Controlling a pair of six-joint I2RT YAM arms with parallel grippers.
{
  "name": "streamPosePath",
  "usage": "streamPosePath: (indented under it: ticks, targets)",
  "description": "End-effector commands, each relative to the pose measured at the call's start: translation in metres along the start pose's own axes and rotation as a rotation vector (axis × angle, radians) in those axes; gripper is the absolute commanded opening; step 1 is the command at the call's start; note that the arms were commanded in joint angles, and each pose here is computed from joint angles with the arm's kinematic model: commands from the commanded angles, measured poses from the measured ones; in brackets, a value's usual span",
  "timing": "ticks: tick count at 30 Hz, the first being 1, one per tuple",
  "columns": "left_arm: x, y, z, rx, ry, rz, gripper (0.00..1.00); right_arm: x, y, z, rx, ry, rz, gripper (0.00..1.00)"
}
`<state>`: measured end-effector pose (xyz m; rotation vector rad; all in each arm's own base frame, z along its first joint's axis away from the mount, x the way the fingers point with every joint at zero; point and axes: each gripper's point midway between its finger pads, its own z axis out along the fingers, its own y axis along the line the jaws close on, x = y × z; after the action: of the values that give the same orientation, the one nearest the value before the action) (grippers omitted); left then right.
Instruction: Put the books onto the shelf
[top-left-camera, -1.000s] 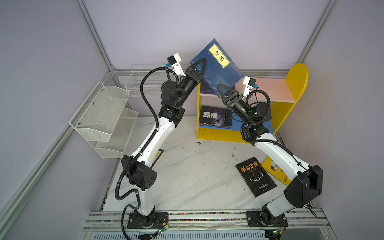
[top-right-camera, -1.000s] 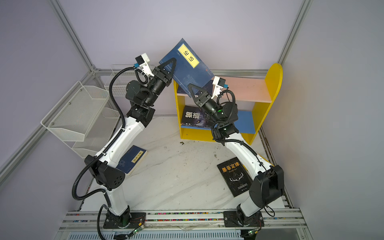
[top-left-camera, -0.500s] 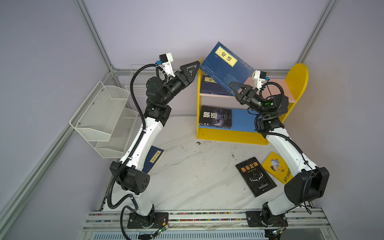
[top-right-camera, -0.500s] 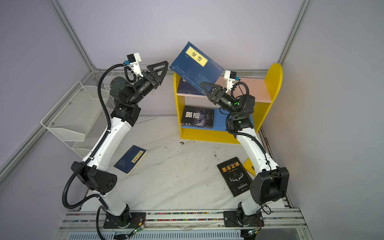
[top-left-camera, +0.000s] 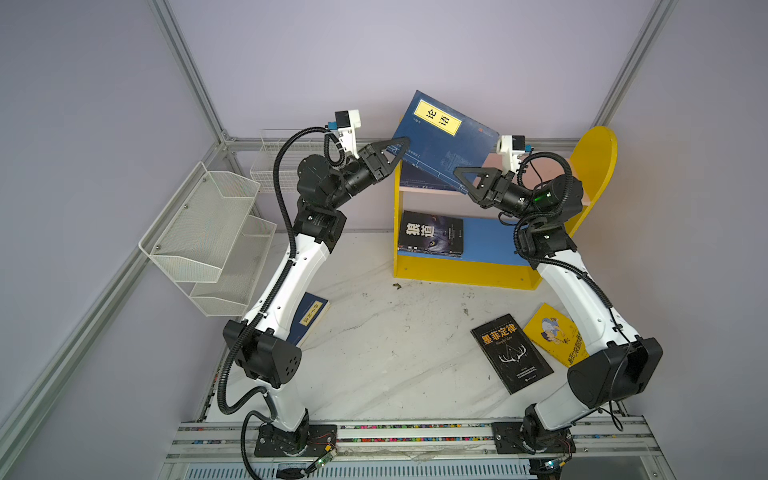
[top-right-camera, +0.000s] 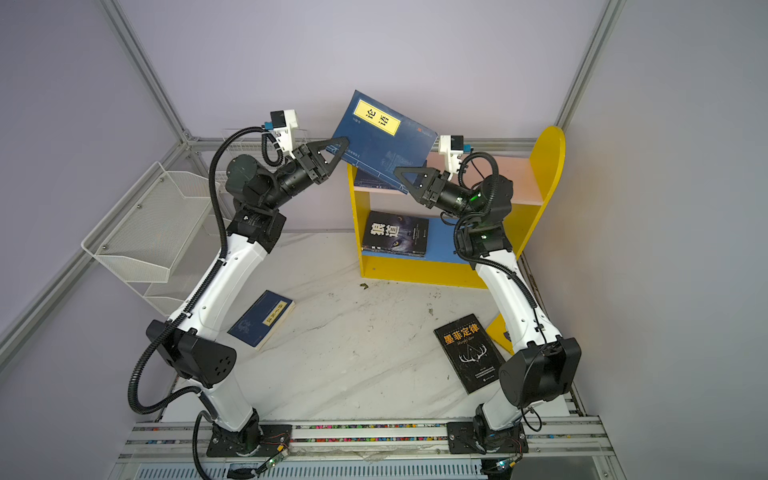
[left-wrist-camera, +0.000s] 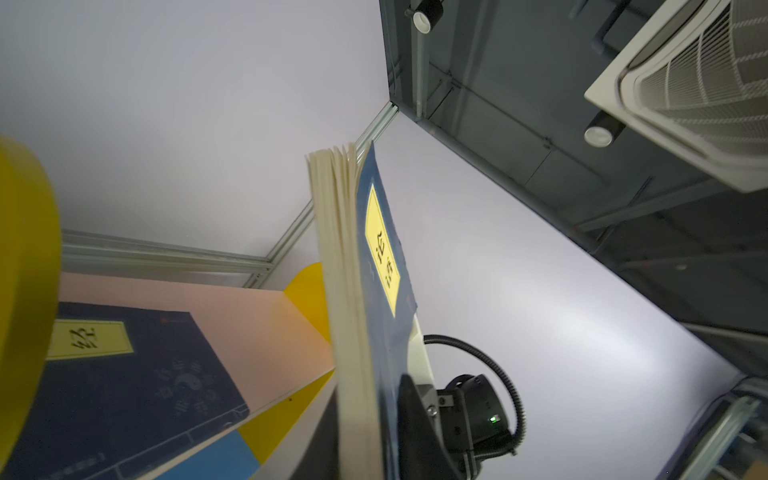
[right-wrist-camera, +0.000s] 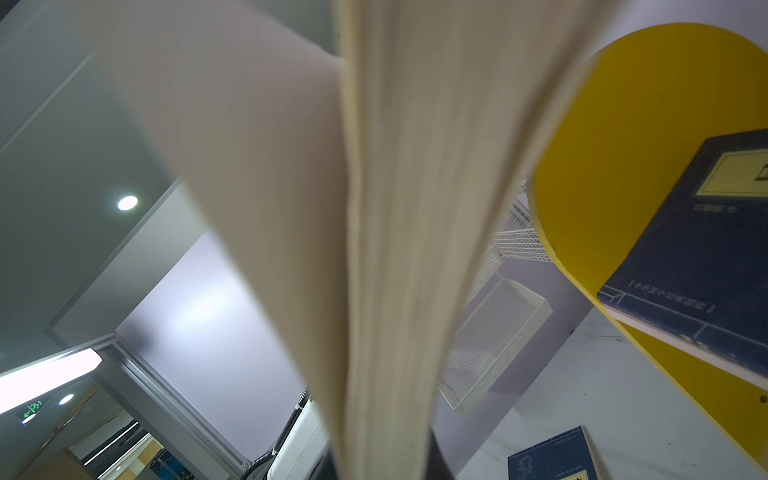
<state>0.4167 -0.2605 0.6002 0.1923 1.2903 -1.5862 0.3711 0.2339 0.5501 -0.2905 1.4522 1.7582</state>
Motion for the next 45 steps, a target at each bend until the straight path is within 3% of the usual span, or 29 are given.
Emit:
streamPosePath:
  ticks: [1, 5, 9, 12, 19, 26, 32, 35, 37, 39, 41, 45]
  targets:
    - [-0.003, -0.019, -0.005, 0.044, -0.026, 0.02, 0.04, -0.014, 0.012, 0.001, -0.028, -0.052, -0.057, 0.12]
    - [-0.011, -0.016, -0.002, 0.033, -0.093, 0.017, 0.0, -0.029, 0.002, -0.001, -0.013, -0.155, -0.039, 0.22]
    - [-0.034, -0.019, -0.005, 0.059, -0.24, 0.0, 0.0, -0.036, -0.006, -0.013, 0.039, -0.262, -0.026, 0.48]
    - [-0.041, -0.023, -0.001, 0.084, -0.277, -0.006, 0.0, -0.038, -0.008, -0.022, 0.079, -0.316, -0.034, 0.51]
    - [-0.037, -0.019, 0.013, 0.113, -0.278, -0.045, 0.0, -0.047, 0.001, -0.026, 0.078, -0.368, -0.067, 0.45]
    - [-0.035, -0.019, 0.017, 0.123, -0.287, -0.056, 0.0, -0.052, -0.01, -0.024, 0.115, -0.38, -0.045, 0.2]
    - [-0.027, -0.009, 0.02, 0.088, -0.255, -0.062, 0.01, -0.057, -0.013, -0.024, 0.202, -0.372, -0.1, 0.11]
    - [-0.024, -0.004, 0.021, 0.058, -0.239, -0.049, 0.14, -0.06, -0.005, -0.025, 0.192, -0.37, -0.123, 0.09]
    - [-0.023, 0.002, 0.019, 0.022, -0.231, -0.033, 0.36, -0.065, -0.002, -0.029, 0.194, -0.376, -0.13, 0.09]
    - [-0.023, 0.01, 0.014, -0.027, -0.231, -0.009, 0.47, -0.071, -0.002, -0.037, 0.21, -0.384, -0.135, 0.09]
    - [-0.025, 0.025, 0.005, -0.092, -0.242, 0.006, 0.64, -0.077, -0.005, -0.044, 0.229, -0.376, -0.139, 0.09]
    - [-0.036, 0.048, -0.021, -0.18, -0.281, 0.004, 0.73, -0.085, -0.013, -0.052, 0.272, -0.346, -0.165, 0.08]
